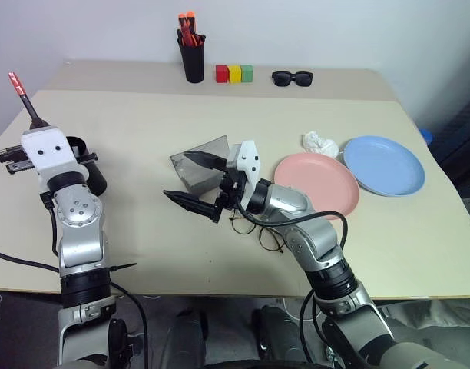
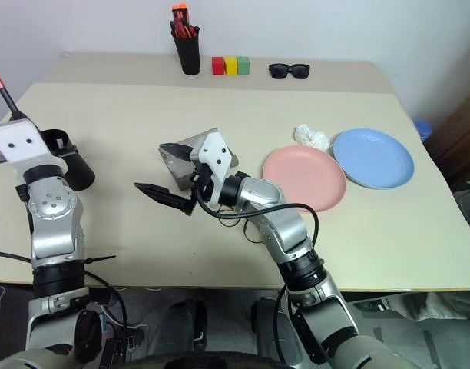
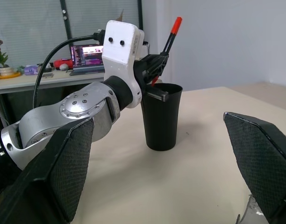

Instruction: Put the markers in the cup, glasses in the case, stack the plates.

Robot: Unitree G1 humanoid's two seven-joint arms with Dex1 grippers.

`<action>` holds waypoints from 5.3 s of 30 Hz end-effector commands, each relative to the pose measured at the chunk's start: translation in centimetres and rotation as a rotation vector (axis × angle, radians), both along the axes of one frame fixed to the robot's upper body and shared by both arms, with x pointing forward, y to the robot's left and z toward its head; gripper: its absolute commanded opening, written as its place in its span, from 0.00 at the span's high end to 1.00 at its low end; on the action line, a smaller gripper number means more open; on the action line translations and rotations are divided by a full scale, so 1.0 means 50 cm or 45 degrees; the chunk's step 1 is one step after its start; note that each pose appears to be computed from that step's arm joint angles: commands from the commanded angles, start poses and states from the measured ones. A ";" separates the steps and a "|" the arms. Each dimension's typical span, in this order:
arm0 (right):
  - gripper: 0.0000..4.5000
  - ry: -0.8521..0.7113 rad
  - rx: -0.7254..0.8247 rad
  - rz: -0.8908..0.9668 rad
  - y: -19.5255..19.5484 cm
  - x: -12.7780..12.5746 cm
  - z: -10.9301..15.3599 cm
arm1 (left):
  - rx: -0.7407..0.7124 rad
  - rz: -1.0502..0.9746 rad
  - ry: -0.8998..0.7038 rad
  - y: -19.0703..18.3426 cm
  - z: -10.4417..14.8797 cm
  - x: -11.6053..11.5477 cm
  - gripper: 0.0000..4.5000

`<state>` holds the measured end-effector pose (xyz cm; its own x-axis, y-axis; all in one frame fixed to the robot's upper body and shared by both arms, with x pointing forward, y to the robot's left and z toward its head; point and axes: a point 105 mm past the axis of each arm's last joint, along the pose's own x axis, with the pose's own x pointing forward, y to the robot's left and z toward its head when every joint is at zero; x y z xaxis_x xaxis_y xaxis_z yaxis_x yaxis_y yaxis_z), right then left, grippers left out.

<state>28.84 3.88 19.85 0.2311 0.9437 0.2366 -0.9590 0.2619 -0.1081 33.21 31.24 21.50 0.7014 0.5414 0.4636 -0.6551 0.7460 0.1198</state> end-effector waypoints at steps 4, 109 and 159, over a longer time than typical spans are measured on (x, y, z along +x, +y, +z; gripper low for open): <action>0.00 -0.047 0.055 0.013 0.002 -0.006 0.031 | 0.045 0.016 -0.062 -0.006 0.026 -0.012 0.47; 0.05 0.317 -1.015 -0.608 -0.244 -0.010 -0.164 | 0.457 -2.002 0.901 -0.366 -0.173 -0.173 0.45; 0.99 -0.455 -1.073 -0.167 -0.044 0.169 -0.075 | 0.208 -1.499 0.871 -0.218 -0.200 -0.187 0.45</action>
